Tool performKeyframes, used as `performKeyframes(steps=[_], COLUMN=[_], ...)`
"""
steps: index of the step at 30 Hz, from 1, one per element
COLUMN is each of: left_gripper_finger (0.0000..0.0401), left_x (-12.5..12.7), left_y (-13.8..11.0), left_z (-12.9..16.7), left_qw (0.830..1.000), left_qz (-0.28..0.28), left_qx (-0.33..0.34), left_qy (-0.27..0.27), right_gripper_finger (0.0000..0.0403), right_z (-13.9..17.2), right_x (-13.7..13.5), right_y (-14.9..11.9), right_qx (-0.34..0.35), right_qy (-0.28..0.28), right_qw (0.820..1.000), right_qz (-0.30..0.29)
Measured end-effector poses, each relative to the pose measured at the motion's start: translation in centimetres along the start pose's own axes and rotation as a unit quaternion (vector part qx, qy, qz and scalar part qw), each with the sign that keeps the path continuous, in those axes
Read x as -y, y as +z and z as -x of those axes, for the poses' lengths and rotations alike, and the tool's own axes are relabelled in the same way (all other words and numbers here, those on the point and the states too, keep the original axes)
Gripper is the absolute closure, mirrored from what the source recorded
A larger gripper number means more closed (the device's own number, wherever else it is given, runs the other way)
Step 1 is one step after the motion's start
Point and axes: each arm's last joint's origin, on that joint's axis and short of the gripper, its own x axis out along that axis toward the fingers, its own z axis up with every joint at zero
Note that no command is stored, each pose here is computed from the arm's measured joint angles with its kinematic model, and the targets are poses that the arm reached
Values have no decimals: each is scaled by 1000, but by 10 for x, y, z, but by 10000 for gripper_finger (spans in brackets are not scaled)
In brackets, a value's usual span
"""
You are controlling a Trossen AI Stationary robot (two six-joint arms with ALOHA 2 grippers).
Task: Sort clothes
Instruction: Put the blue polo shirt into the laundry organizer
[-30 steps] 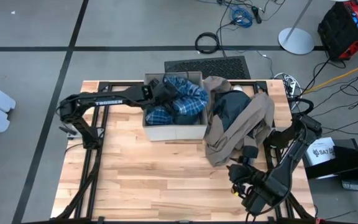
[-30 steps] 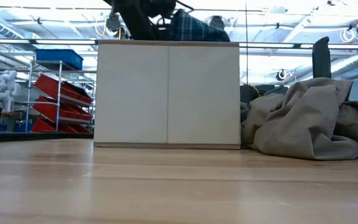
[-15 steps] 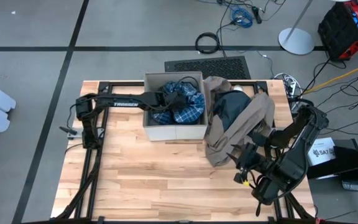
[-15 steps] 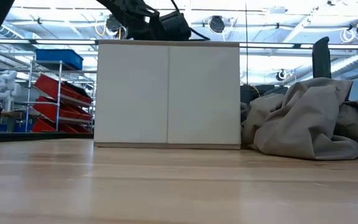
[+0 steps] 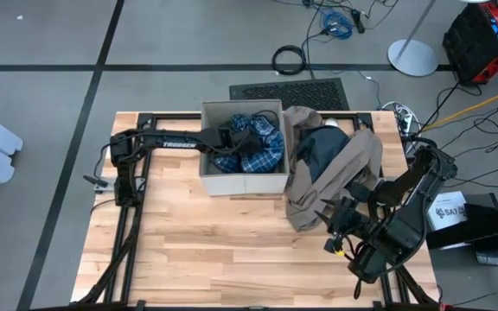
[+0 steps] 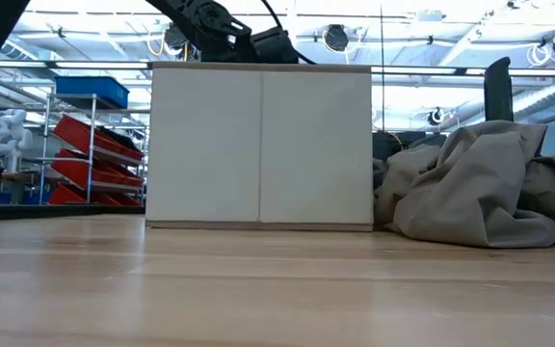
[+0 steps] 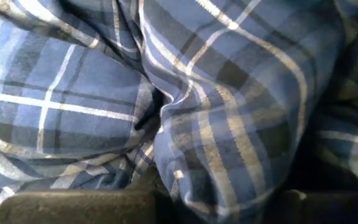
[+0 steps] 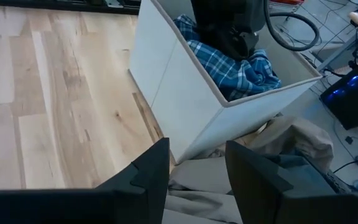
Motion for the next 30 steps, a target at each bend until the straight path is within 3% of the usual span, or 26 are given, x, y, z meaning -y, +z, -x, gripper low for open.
performKeyframes(steps=[9, 12, 15, 20, 25, 30], left_gripper_finger=[338, 338, 327, 286, 261, 255], left_x=[3, 4, 0, -9, -27, -41], left_y=[-1, 0, -6, -3, -10, -20], left_z=[-3, 2, 26, 76, 126, 165], left_qw=[1000, 1000, 999, 996, 989, 981], left_qz=[-7, -7, -16, 5, 83, 112], left_qx=[-4, 1, -6, 68, 114, 158], left_qy=[-3, 19, 46, 59, 34, 15], right_gripper_finger=[259, 259, 259, 259, 259, 259], right_z=[0, 0, 0, 0, 0, 0], right_x=[-2, -3, -3, -3, -3, -4], right_y=[1, 1, 1, 1, 1, 1], right_qx=[1, 1, 1, 1, 2, 3], right_qy=[8, 9, 9, 9, 10, 12], right_qw=[1000, 1000, 1000, 1000, 1000, 1000], right_qz=[-14, -15, -13, -14, -7, -8])
